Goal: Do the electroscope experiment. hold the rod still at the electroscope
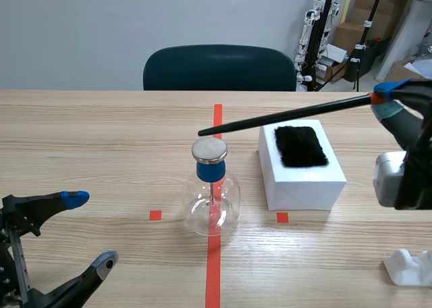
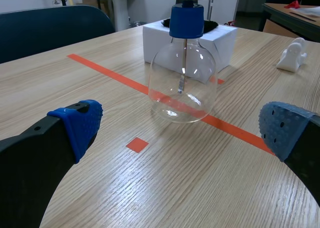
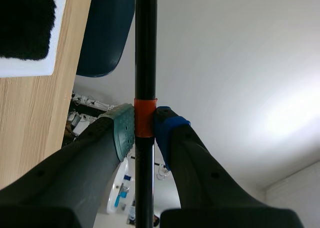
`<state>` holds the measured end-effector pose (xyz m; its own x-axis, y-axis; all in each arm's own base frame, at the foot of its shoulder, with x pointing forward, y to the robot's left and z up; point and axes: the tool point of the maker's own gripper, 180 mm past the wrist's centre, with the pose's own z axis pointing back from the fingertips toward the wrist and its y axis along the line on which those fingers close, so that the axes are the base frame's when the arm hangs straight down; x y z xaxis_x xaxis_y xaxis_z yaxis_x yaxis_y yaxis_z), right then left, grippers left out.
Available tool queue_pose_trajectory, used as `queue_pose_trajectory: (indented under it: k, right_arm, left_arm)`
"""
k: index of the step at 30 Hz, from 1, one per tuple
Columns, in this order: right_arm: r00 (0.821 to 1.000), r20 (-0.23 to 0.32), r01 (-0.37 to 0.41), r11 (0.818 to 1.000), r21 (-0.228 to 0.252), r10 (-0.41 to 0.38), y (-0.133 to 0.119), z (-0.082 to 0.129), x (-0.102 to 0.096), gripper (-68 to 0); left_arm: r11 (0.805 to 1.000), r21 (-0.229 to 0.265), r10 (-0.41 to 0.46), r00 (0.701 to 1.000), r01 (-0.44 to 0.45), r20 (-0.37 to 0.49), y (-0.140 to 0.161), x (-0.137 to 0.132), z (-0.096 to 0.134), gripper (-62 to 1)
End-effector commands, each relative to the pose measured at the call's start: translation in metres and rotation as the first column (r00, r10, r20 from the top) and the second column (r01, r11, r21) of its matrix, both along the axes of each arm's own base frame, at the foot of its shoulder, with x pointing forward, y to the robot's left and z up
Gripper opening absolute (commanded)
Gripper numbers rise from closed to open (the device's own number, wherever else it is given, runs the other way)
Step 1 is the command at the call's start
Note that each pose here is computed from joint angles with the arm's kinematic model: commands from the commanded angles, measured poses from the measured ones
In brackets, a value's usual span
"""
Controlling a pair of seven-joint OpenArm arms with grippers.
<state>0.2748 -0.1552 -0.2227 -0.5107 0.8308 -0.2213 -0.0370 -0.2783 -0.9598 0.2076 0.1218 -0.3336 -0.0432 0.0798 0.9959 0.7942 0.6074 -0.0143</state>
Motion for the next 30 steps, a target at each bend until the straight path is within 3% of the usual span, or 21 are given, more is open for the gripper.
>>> queue_pose_trajectory:
  k: [1, 9, 16, 21, 24, 30]
  right_arm:
    - [0.998, 0.061, -0.004, 1.000, 0.015, 0.003, -0.001, 0.024, 0.003, -67.9]
    - [0.998, 0.055, -0.018, 0.999, 0.049, 0.015, -0.004, 0.039, -0.021, -67.9]
    - [0.998, 0.062, -0.002, 0.989, 0.145, -0.007, -0.011, 0.058, -0.050, -67.9]
    - [0.999, 0.018, 0.029, 0.979, 0.204, -0.033, -0.021, 0.057, -0.079, -67.9]
    - [0.998, -0.025, 0.063, 0.967, 0.246, -0.059, -0.027, 0.054, -0.095, -67.9]
    - [0.988, -0.093, 0.152, 0.915, 0.373, -0.126, -0.034, 0.051, -0.118, -67.9]
  left_arm:
    - [1.000, -0.028, 0.001, 1.000, -0.001, 0.026, -0.002, 0.002, 0.009, 1.4]
    - [1.000, -0.028, 0.001, 1.000, -0.001, 0.026, -0.002, 0.002, 0.009, 1.4]
    - [1.000, -0.028, 0.001, 1.000, -0.001, 0.026, -0.002, 0.002, 0.009, 1.4]
    - [1.000, -0.028, 0.001, 1.000, -0.001, 0.026, -0.002, 0.002, 0.009, 1.4]
    - [1.000, -0.028, 0.001, 1.000, -0.001, 0.026, -0.002, 0.002, 0.009, 1.4]
    - [1.000, -0.028, 0.001, 1.000, -0.001, 0.026, -0.002, 0.002, 0.009, 1.4]
